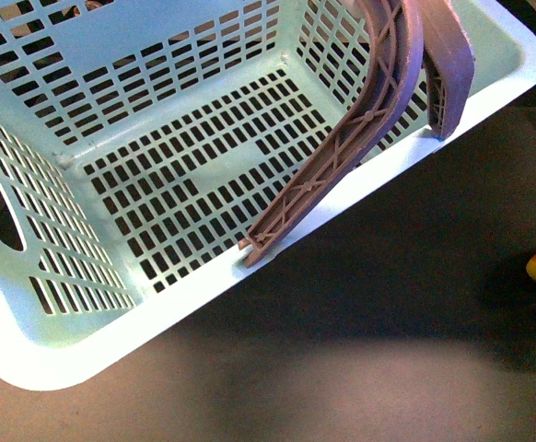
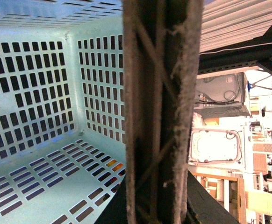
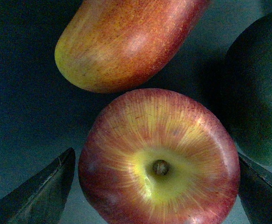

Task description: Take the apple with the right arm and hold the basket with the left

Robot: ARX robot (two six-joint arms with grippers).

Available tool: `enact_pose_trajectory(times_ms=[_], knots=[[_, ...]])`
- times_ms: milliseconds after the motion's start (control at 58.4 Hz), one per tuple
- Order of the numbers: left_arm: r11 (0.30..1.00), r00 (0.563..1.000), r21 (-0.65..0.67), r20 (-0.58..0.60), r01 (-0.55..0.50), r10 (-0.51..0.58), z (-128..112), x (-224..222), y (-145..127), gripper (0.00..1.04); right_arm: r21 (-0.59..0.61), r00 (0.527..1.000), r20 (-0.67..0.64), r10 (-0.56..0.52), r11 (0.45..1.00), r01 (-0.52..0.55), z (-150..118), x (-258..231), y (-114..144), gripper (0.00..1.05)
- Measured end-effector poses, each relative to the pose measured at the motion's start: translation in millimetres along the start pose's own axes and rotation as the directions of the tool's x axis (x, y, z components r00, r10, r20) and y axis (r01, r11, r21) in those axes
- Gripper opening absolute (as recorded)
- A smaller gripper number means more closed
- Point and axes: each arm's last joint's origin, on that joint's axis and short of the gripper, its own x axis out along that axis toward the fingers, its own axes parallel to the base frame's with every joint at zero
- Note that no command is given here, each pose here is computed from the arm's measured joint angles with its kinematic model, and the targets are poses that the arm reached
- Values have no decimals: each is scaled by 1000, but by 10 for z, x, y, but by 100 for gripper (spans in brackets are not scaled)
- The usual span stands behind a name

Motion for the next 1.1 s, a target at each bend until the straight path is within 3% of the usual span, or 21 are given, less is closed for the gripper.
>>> enact_pose_trajectory(times_ms=[86, 257, 496, 651, 770, 890, 1096], knots=[[1000, 1000, 0, 0, 0, 0, 0, 0, 0, 7, 4, 1000, -8, 0, 1000, 0, -10, 17, 2, 96], [1000, 1000, 0, -1, 1, -1, 0, 0, 0, 7, 13, 1000, -19, 4, 1000, -4, -34, 20, -9, 80], [1000, 1000, 0, 0, 0, 0, 0, 0, 0, 7, 12, 998, -9, 63, 998, -63, -121, -238, -113, 80], [1000, 1000, 0, 0, 0, 0, 0, 0, 0, 7, -39, 980, 91, 177, 984, -174, 31, -787, -152, 80], [1000, 1000, -1, -1, 0, 0, 0, 0, 0, 7, -99, 945, 170, 278, 959, -264, 234, -1304, -23, 80], [1000, 1000, 0, 0, 0, 0, 0, 0, 0, 7, -176, 855, 363, 371, 928, -328, 684, -2079, 261, 80], [1000, 1000, 0, -1, 0, 0, 0, 0, 0, 7, -243, 709, 538, 457, 889, -389, 1029, -2815, 641, 80]])
